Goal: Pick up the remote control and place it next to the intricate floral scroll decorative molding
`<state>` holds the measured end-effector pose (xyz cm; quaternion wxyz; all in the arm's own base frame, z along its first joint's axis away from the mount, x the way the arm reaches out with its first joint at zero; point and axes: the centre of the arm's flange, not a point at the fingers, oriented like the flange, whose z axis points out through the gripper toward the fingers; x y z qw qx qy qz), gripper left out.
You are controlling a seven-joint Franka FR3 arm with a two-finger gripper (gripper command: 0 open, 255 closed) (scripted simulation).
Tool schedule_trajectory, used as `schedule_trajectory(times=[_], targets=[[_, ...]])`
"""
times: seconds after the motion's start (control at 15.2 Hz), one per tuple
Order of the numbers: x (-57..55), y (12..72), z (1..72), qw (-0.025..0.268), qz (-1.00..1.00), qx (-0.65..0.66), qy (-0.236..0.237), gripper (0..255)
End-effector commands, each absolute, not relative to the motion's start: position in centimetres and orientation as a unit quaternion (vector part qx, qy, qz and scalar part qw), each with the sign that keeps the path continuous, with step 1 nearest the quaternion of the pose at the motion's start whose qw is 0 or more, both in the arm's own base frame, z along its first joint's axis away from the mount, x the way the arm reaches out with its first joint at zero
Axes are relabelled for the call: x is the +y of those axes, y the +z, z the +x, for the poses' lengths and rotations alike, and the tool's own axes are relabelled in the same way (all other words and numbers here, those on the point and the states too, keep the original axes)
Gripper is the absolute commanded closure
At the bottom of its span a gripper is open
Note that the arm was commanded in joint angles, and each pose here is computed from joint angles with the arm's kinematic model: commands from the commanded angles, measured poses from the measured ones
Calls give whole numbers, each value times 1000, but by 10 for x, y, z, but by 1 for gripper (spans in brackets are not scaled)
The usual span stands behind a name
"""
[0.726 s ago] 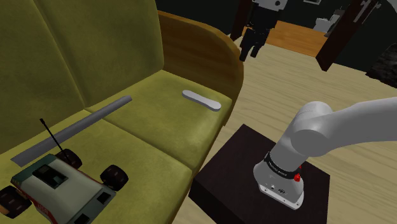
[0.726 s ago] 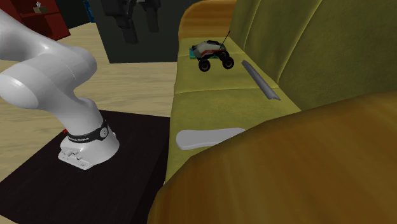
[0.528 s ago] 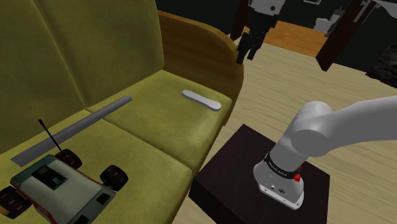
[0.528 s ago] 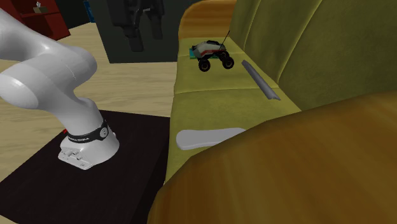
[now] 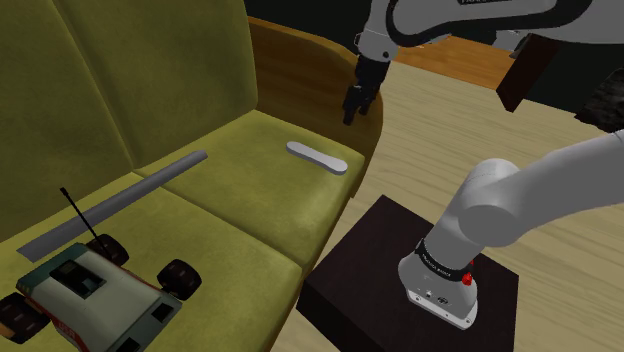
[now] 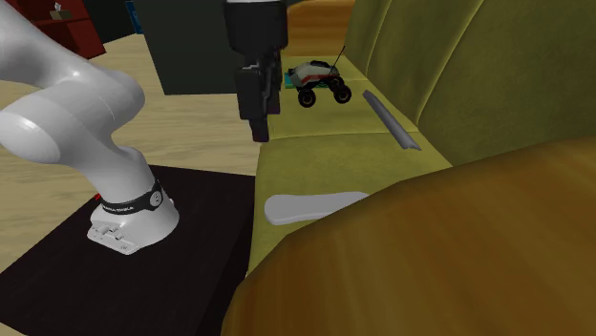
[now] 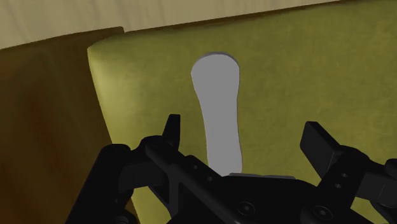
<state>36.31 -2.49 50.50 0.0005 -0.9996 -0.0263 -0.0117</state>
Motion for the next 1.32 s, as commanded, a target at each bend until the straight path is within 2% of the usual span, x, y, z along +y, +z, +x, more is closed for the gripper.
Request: schedule_trajectory(times=[0.0,0.66,1.25], targets=[[-23,484,377,-1,-999,-39,-12,0],[-14,373,449,-7,-995,-97,-8,0],[-14,330,451,-7,-995,-99,-8,0]])
